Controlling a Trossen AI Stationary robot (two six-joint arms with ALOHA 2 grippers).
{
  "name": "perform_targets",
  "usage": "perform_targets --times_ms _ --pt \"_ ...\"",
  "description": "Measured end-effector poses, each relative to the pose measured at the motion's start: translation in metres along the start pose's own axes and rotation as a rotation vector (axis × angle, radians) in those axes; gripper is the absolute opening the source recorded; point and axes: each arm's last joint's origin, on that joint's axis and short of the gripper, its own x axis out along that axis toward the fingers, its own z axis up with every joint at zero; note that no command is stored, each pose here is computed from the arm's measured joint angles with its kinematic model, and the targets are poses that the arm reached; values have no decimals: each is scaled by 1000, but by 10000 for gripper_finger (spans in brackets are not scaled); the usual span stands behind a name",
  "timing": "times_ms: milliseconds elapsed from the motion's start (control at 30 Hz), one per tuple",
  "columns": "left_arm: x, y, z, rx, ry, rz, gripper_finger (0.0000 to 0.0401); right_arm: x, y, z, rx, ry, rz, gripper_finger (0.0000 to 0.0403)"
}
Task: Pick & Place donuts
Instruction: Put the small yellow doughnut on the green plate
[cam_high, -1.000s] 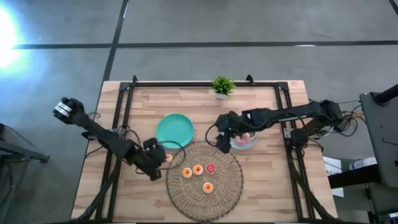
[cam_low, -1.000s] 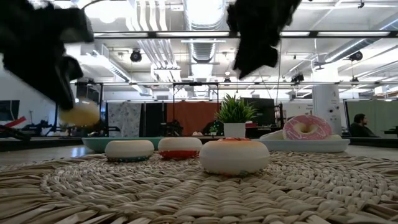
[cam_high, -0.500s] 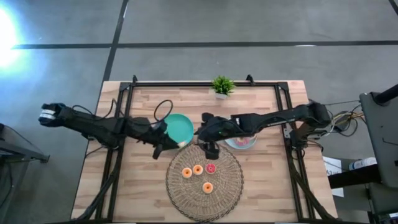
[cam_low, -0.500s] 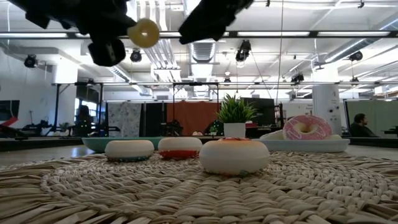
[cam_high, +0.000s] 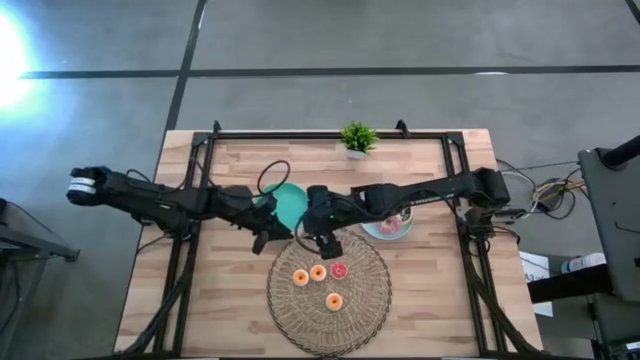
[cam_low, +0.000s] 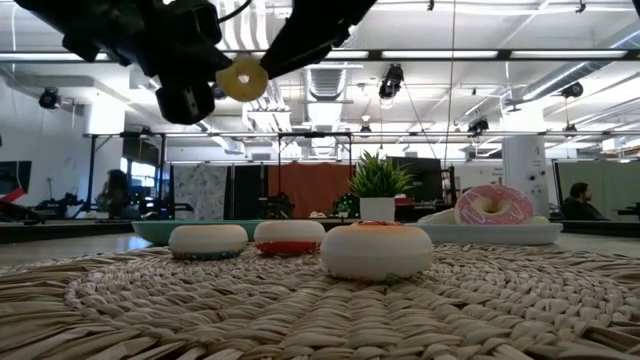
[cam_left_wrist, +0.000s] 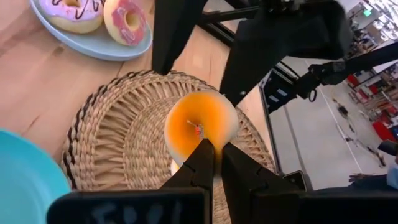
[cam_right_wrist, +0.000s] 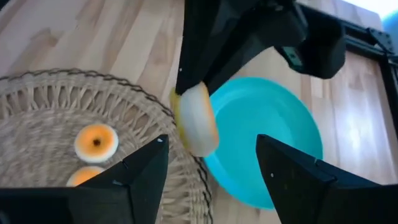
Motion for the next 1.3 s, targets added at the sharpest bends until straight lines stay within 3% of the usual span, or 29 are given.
perform_targets --times_ms 433,700,833,1000,1167,1300 --pt "-2 14 11 -9 -64 43 0 3 0 1 -26 -9 18 198" --pt "-2 12 13 -17 -58 17 0 5 -5 -1 6 -2 12 114" --pt "-2 14 12 -75 -84 75 11 5 -9 -2 32 1 4 62" --pt "-8 17 5 -113 -44 189 69 6 -23 -7 233 6 4 17" --pt "-26 12 -4 -130 -44 324 125 17 -51 -19 552 23 17 14" --pt "-41 -2 -10 -102 -132 418 136 49 -66 -41 796 95 72 13"
